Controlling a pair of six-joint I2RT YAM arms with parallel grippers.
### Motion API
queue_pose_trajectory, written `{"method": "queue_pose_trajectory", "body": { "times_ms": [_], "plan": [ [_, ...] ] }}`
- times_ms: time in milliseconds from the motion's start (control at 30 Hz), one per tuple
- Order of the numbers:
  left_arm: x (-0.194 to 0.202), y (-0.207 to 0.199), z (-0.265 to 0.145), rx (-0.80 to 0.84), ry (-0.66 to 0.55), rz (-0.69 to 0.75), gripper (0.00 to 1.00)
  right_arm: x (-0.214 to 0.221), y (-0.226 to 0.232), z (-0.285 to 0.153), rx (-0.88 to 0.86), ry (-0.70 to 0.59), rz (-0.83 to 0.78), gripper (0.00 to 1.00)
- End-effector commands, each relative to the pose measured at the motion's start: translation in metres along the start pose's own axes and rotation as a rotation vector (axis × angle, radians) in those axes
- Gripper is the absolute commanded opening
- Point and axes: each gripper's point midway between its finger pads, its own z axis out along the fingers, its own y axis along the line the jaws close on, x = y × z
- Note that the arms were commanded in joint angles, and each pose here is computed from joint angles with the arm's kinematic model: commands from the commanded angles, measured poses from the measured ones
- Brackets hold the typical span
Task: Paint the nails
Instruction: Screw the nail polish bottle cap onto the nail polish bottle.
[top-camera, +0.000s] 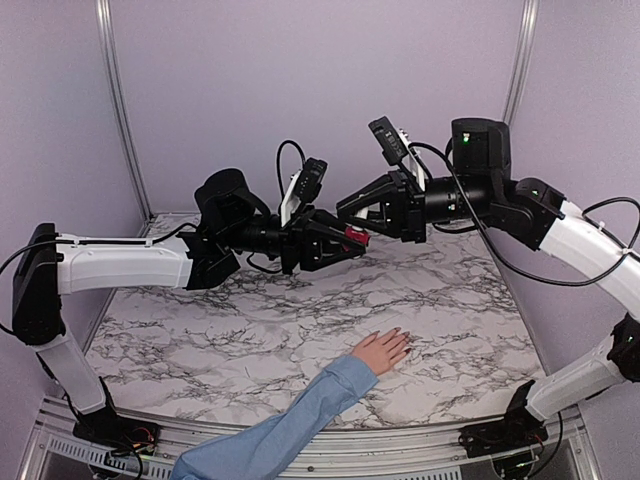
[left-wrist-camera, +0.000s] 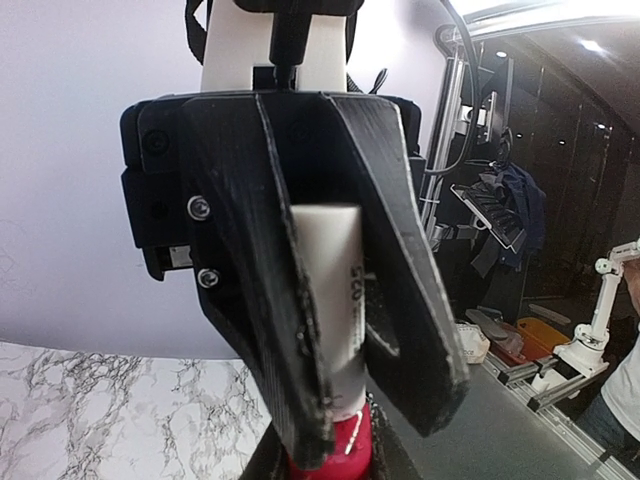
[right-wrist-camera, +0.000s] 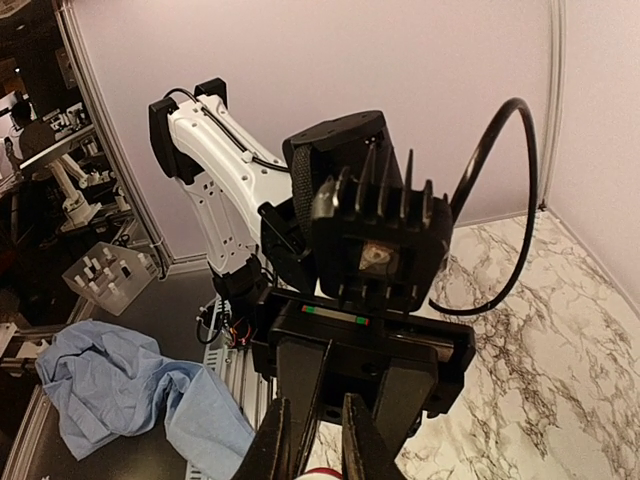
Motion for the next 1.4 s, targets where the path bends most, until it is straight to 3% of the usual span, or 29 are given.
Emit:
{"method": "queue_pose_trajectory", "body": {
  "times_ms": [0,633,1167,1367],
  "plan": [
    [-0.024,0.008,-0.005,-0.066,-0.069,0.084,0.0,-0.014,-0.004,-0.005,0.039,-0.026,0.013,0.0],
    [-0.043,0.044,-0.018,-0.343,-0.132,0.187,0.0,-0.015,-0.042,-0.011,0.265,-0.037,0.054,0.0],
    [-0.044,0.108,-0.048,-0.787,-0.129,0.243,0.0,-0.007,-0.085,-0.006,0.494,-0.037,0.12,0.0],
    [-0.031,0.117,-0.042,-0.916,-0.052,0.365,0.0,-0.006,-0.098,-0.003,0.573,-0.05,0.151,0.0]
  ]
}}
